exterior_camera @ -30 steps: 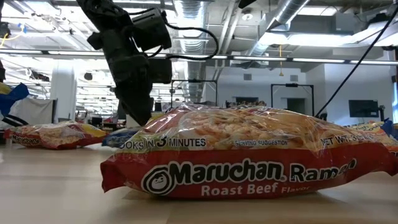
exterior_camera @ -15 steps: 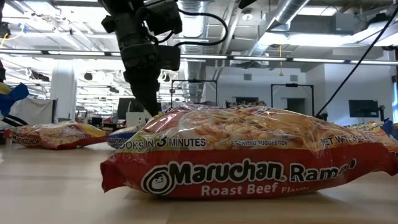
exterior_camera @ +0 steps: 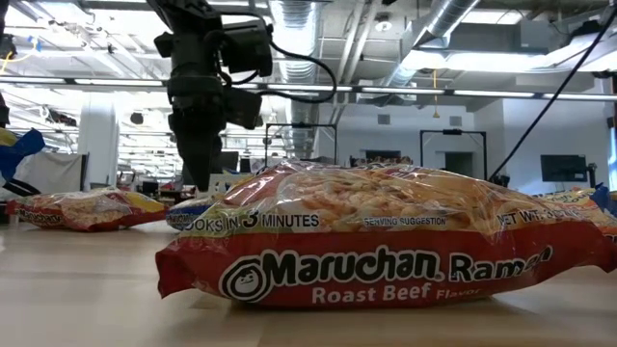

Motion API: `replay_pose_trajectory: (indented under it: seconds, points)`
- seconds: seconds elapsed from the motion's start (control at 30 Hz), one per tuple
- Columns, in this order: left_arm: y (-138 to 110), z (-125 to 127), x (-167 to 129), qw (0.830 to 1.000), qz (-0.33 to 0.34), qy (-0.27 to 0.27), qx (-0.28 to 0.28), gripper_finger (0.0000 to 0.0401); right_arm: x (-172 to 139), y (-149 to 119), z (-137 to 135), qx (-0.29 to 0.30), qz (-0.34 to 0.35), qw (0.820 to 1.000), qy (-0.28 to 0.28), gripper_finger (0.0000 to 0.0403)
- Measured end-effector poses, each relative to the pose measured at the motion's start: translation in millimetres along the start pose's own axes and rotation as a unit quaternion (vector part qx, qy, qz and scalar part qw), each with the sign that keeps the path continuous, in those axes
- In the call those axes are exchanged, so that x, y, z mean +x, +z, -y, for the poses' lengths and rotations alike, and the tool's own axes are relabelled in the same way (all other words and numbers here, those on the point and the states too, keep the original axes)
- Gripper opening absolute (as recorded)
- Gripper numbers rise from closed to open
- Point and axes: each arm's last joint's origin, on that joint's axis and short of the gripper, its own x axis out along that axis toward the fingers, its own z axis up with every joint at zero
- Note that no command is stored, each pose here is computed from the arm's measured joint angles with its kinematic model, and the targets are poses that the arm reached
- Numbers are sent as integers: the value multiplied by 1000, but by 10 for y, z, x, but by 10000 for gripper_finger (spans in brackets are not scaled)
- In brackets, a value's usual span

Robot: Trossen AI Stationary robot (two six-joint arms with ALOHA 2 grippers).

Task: Sort Maruchan noodles
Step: Put the blue noodle pack into the left white bin

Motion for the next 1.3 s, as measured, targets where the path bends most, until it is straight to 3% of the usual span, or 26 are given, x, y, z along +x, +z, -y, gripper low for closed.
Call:
replay_pose_trajectory:
  seconds: [0.17,0.43,0.97,1.13,1.3]
  points:
    - [-50,63,63,1000,-2,-7,0,141,58,-109,-192,37,-12,999,10,214]
    - [-101,161,148,1000,10,-7,10,141,424,-316,-517,29,-50,998,-14,214]
    - [-70,178,157,999,21,-29,-9,141,1161,-607,-833,113,-105,985,-73,205]
    - [-94,171,157,1000,9,-25,-5,141,1412,-623,-905,100,-102,988,-62,188]
    - [-173,150,148,999,-30,-12,7,141,1689,-510,-913,51,-76,995,-29,182]
